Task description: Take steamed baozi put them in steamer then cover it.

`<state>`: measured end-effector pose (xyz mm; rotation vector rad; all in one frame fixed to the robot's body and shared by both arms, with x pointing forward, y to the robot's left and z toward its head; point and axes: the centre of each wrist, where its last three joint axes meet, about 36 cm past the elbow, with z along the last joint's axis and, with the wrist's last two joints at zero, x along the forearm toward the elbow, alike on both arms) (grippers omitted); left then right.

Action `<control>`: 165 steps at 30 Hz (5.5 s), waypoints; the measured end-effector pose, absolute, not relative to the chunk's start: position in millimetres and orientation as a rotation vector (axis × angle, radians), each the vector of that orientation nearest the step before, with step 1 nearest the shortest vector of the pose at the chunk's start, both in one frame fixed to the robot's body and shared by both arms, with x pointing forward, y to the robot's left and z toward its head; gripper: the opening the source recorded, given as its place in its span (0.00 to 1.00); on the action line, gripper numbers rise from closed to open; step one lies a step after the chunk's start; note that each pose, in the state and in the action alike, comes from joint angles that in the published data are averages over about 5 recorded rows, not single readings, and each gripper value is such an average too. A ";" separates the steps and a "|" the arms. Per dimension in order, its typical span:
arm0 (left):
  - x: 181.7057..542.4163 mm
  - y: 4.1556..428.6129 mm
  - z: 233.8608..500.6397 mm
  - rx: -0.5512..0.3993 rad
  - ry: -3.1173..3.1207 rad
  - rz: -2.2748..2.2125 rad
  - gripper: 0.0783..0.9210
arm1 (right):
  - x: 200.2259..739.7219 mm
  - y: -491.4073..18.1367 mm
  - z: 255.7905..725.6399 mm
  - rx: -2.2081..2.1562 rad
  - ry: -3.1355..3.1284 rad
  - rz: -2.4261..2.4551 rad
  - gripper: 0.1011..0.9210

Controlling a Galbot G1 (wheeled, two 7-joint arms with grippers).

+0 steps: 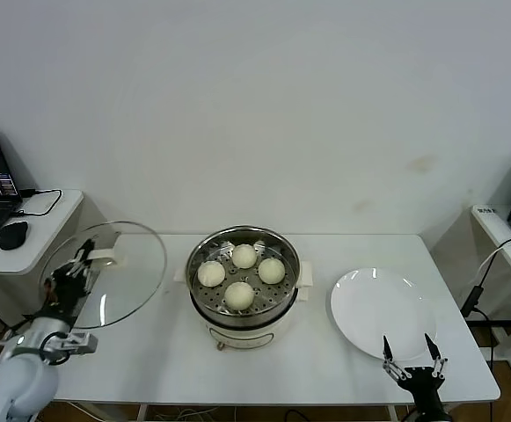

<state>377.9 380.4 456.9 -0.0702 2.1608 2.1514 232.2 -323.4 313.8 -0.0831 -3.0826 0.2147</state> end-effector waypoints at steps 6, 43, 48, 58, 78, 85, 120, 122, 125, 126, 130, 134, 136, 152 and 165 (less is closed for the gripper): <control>392.9 334.4 469.4 0.028 2.158 2.102 0.08 | 234.5 -319.7 312.7 -0.075 -3.084 0.234 0.88; 456.2 128.5 431.2 0.280 2.162 2.076 0.08 | 237.3 -310.7 301.3 -0.027 -3.065 0.309 0.88; 458.0 126.4 428.5 0.280 2.155 2.090 0.08 | 237.4 -311.0 300.7 -0.025 -3.063 0.310 0.88; 453.8 126.4 427.6 0.295 2.163 2.100 0.08 | 238.1 -310.4 299.9 -0.020 -3.061 0.308 0.88; 445.7 128.5 436.4 0.325 2.183 2.060 0.08 | 236.6 -304.1 297.9 -0.006 -3.055 0.304 0.88; 446.7 125.3 435.4 0.329 2.181 2.055 0.08 | 236.7 -304.3 297.7 -0.004 -3.055 0.304 0.88; 411.1 150.0 443.3 0.319 2.243 1.948 0.65 | 236.1 -304.0 298.1 0.004 -3.057 0.307 0.88; 399.3 155.2 446.9 0.329 2.268 1.900 0.72 | 236.3 -303.3 298.6 0.007 -3.059 0.306 0.88; 378.4 163.5 451.5 0.349 2.333 1.786 0.82 | 235.6 -303.0 299.6 0.013 -3.063 0.309 0.88; 371.3 166.7 452.2 0.356 2.364 1.735 0.84 | 235.3 -303.2 300.0 0.016 -3.065 0.311 0.88; 346.7 184.2 448.5 0.370 2.530 1.462 0.88 | 233.4 -304.1 300.7 0.026 -3.071 0.319 0.88; 325.3 207.8 440.0 0.327 2.720 1.122 0.88 | 230.8 -304.8 300.4 0.037 -3.076 0.323 0.88; 313.6 218.5 434.0 0.305 2.811 0.956 0.88 | 229.5 -305.4 300.8 0.043 -3.078 0.324 0.88; 238.0 267.2 387.8 0.100 3.166 0.172 0.88 | 214.5 -296.3 307.3 0.135 -3.060 0.283 0.88; 222.4 292.0 363.1 -0.017 3.212 0.079 0.88 | 208.7 -270.5 314.1 0.140 -3.047 0.168 0.88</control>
